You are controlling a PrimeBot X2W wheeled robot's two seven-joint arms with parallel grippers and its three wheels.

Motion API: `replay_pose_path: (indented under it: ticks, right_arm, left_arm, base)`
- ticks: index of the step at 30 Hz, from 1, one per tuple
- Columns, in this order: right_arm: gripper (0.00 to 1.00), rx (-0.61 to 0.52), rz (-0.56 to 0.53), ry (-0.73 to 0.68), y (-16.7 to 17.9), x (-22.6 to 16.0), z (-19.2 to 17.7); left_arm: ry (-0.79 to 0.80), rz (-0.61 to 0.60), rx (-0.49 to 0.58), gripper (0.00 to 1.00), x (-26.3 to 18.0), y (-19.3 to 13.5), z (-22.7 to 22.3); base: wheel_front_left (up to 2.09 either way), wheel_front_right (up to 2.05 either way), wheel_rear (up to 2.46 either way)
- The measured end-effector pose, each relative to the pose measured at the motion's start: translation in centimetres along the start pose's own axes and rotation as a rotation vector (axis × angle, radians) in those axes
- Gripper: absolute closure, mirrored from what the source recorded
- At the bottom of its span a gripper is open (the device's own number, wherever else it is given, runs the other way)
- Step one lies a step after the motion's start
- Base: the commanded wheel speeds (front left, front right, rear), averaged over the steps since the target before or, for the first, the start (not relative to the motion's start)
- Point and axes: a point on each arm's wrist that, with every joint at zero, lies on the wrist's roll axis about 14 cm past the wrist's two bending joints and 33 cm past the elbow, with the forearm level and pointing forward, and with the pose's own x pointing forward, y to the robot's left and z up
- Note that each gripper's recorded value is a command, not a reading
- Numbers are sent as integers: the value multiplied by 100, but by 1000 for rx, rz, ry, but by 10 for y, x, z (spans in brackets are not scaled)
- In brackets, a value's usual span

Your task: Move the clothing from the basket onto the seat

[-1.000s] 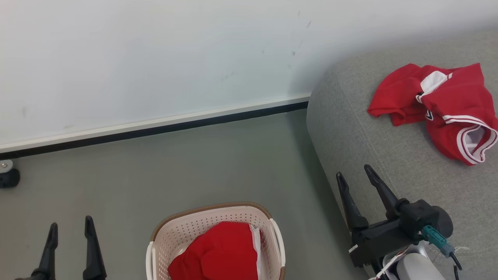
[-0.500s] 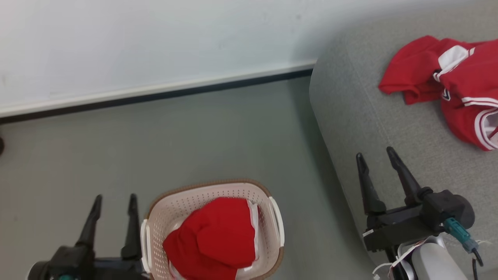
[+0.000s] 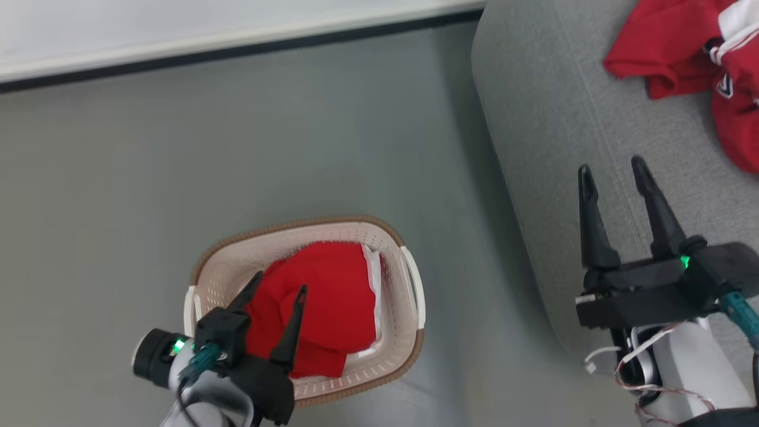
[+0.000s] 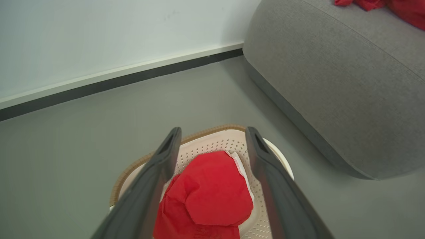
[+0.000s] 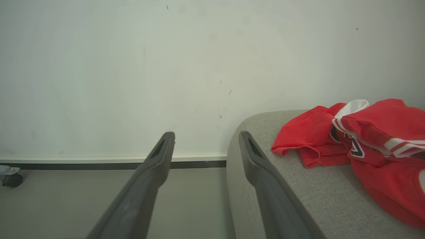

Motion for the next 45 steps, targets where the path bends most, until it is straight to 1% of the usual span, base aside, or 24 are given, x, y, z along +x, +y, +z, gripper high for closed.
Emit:
replay_pose_path:
  ticks: [5, 6, 12, 19, 24, 31, 39, 45]
  right_arm:
    - [0, -16, 6, -11, -2, 18, -4]
    - [0, -21, 12, -8, -1, 24, -9]
    - [0, -52, 17, 7, -4, 39, -25]
    - [0, -64, 12, 20, -7, 54, -45]
    - [0, -77, 10, 34, -8, 63, -62]
    - [0, -90, 8, 51, -9, 74, -87]
    - [0, -92, 7, 126, -8, 72, -129]
    - [0, -90, 1, 153, -8, 71, -145]
  left_arm:
    - [163, -77, 4, 0, 20, -17, -46]
    - [215, -96, 13, 0, 27, -20, -62]
    - [333, -131, 12, 0, 49, -23, -99]
    - [448, -137, 26, 0, 73, -11, -138]
    - [518, -145, 83, 0, 90, 3, -163]
    - [590, -153, 122, 0, 113, 15, -195]
    - [711, -129, 120, 0, 108, 28, -247]
    - [713, -78, 152, 0, 118, 43, -256]
  base:
    - [0, 0, 0]
    - [0, 0, 0]
    - [0, 0, 0]
    - [0, 0, 0]
    - [0, 0, 0]
    - [0, 0, 0]
    - [0, 0, 0]
    - [0, 0, 0]
